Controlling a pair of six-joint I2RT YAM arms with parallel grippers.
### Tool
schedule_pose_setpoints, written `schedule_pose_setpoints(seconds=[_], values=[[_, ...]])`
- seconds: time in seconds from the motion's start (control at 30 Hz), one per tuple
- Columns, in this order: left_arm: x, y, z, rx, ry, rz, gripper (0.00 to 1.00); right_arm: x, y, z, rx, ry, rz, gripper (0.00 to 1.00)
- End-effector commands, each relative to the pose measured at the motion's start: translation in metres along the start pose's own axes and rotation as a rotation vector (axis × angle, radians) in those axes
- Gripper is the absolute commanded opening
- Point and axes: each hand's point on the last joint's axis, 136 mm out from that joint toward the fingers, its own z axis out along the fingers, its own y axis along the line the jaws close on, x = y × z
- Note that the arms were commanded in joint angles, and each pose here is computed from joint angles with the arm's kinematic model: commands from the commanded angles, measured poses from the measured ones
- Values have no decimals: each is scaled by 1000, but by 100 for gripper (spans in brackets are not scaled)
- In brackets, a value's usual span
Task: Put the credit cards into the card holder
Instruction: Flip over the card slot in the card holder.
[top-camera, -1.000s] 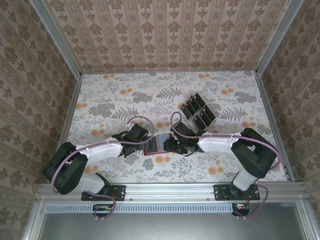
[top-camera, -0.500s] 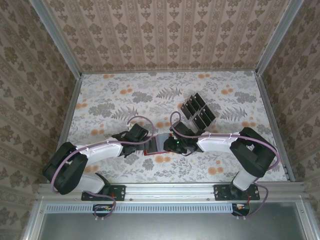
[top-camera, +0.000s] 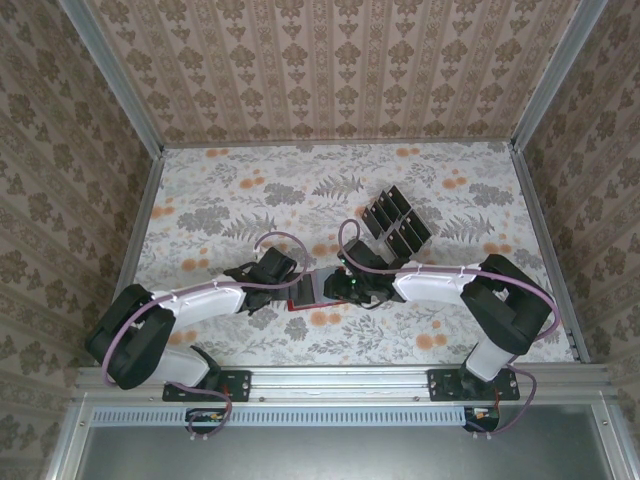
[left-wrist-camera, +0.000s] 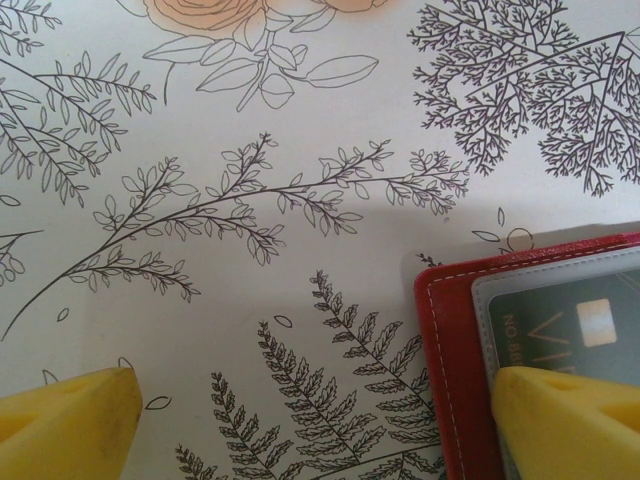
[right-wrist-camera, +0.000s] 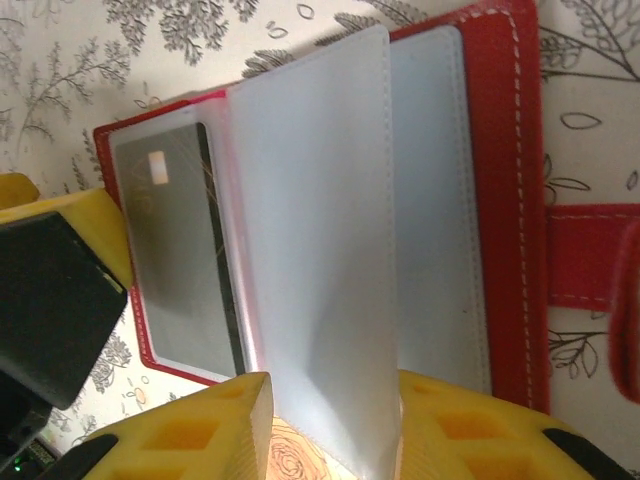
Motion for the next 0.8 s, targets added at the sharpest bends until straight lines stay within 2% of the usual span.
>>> schedule_pose_setpoints(seconds=[0.0,0.37,0.6,0.77], values=[[-6,2,-6,0,-37,9,99,-2,18,-8,-31,4,-13,37],[-20,20,-33,-31,-134,-52,99,0,48,5,-63,47,-70,47],[-26,34,-54,-43,-206,-107,99,13,66,31,-56,104,-114,49],[-23,42,-60,-50,-215,-125,99,20,77,45,-75,143,-111,49]])
